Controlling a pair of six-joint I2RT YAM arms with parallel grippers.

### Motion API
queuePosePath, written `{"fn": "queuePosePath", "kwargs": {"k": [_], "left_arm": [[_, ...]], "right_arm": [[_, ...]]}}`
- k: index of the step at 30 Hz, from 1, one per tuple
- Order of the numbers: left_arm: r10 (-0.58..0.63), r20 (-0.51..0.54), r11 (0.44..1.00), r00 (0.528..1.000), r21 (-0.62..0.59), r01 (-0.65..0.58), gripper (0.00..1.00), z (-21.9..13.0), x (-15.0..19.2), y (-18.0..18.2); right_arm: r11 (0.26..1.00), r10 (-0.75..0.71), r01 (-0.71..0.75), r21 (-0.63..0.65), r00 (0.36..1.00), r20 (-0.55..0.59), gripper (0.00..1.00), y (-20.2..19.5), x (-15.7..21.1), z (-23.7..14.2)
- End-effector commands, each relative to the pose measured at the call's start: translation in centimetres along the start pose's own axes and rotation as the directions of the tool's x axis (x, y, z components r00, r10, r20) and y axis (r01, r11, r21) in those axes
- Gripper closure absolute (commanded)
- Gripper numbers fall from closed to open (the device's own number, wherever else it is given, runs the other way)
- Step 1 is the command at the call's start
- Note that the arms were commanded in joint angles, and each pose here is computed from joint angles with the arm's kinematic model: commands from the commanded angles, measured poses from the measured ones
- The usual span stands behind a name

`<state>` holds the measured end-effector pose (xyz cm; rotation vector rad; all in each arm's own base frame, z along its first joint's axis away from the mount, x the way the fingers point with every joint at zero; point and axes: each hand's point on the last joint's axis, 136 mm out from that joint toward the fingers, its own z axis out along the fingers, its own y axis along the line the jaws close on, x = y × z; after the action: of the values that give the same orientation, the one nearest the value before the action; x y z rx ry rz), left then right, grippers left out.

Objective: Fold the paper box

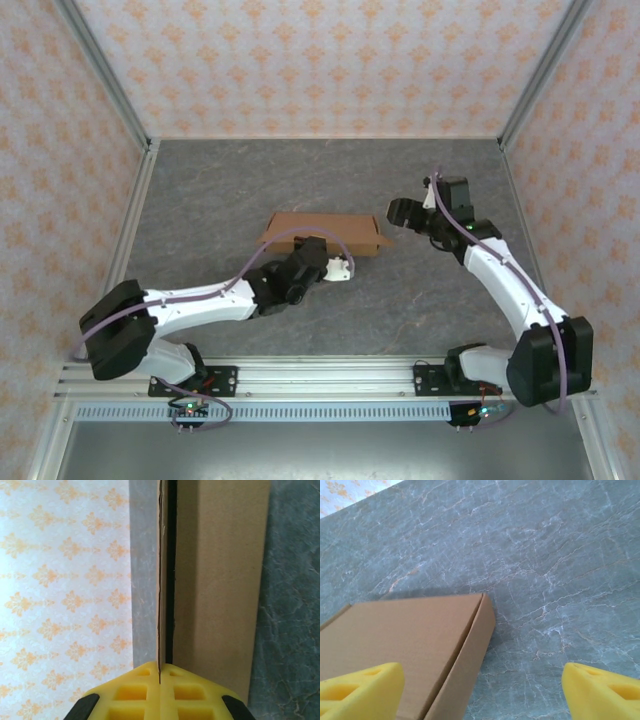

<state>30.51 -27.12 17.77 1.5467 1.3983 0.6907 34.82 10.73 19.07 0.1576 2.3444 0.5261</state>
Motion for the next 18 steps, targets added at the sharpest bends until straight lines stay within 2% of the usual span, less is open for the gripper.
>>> {"fn": "queuePosePath", "kwargs": {"k": [1, 9, 18], "left_arm": [[-0.026, -0.041, 0.998, 0.999, 0.062, 0.028, 1.0, -1.5, 0.7, 0.8], [-0.169, -0.033, 0.968, 0.985, 0.18, 0.173, 1.0, -3.7, 0.7, 4.0], [-0.211, -0.151, 0.906, 0.966, 0.34, 0.251, 1.0, -5.4, 3.0, 5.1]], "right_arm": [[0.999, 0.0, -0.002, 0.035, 0.998, 0.071, 0.17, 0.2, -2.4, -2.2], [0.995, -0.054, 0.041, 0.093, 0.988, 0.145, 0.17, 0.7, -5.2, -6.0], [0.995, -0.096, 0.092, 0.045, 0.989, 0.114, 0.19, 2.2, -5.3, -7.2]]}}
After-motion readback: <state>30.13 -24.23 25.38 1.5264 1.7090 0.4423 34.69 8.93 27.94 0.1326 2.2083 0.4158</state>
